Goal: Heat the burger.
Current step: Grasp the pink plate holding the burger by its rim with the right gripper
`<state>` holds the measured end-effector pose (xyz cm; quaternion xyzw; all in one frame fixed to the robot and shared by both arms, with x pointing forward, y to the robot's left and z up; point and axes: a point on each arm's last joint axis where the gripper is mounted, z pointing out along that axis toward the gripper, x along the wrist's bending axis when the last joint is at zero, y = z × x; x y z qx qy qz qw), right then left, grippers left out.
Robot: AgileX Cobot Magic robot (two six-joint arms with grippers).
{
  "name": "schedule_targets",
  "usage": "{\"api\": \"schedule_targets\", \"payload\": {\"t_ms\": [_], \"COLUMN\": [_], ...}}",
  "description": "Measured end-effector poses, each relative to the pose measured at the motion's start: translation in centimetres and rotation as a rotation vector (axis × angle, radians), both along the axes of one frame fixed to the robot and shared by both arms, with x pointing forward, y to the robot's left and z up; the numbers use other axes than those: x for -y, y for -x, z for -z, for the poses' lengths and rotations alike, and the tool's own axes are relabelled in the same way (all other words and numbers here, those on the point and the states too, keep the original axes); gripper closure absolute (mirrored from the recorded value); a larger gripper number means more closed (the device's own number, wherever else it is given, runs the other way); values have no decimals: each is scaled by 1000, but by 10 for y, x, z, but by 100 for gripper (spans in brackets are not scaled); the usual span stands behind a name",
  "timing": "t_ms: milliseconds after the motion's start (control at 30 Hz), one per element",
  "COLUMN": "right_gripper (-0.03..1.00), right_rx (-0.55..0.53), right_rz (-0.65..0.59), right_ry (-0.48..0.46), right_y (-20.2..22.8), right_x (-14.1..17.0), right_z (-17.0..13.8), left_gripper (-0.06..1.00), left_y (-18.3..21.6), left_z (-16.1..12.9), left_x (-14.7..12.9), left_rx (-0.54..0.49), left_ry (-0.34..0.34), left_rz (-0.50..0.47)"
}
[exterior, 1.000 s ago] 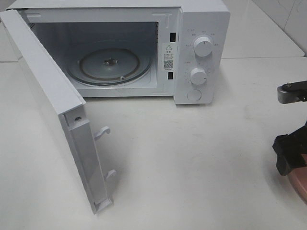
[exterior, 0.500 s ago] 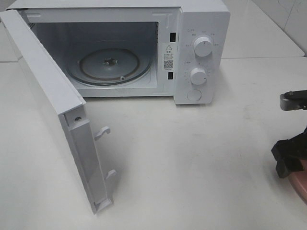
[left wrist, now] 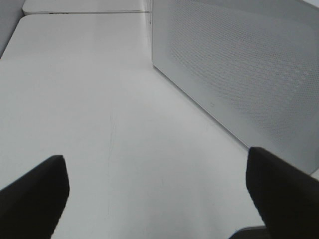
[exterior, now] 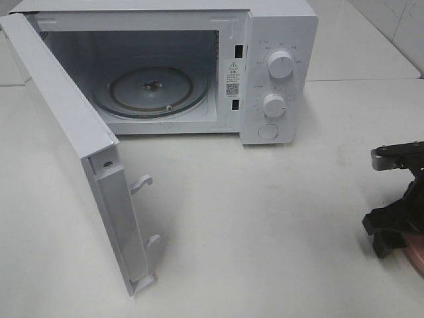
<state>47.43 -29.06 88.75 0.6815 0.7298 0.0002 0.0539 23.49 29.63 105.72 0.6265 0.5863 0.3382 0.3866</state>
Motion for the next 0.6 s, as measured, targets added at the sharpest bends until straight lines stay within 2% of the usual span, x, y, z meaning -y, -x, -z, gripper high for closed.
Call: {"api": "schedule_targets", "payload": {"t_ms": [167, 200, 267, 300, 333, 367, 400, 433, 467, 600], "right_gripper": [26, 34, 38, 51, 51, 64, 69, 69, 74, 74], "right_rx": [-2, -3, -1, -1, -1, -4, -5, -5, -5, -9], "right_rz": [-10, -14, -13, -6, -6, 9, 14, 14, 21, 21], "right_ry": [12, 17, 20, 21, 21, 16, 12, 12, 9, 11], "right_y": [0, -1, -1, -1, -1, -1, -1, -1, -1, -1], "right_x": [1, 1, 2, 2, 2, 1, 1, 1, 1, 1], "right_z": [0, 1, 1, 0, 0, 0, 0, 0, -1, -1], "left_gripper": [6, 6, 6, 6, 6, 6, 6, 6, 6, 6], "left_y": [0, 0, 0, 0, 0, 0, 0, 0, 0, 0], "left_z": [0, 0, 0, 0, 0, 0, 0, 0, 0, 0], "left_x": [0, 0, 0, 0, 0, 0, 0, 0, 0, 0], "left_rx": [0, 0, 0, 0, 0, 0, 0, 0, 0, 0], "left_ry": [0, 0, 0, 0, 0, 0, 0, 0, 0, 0], "left_rz": [0, 0, 0, 0, 0, 0, 0, 0, 0, 0]}}
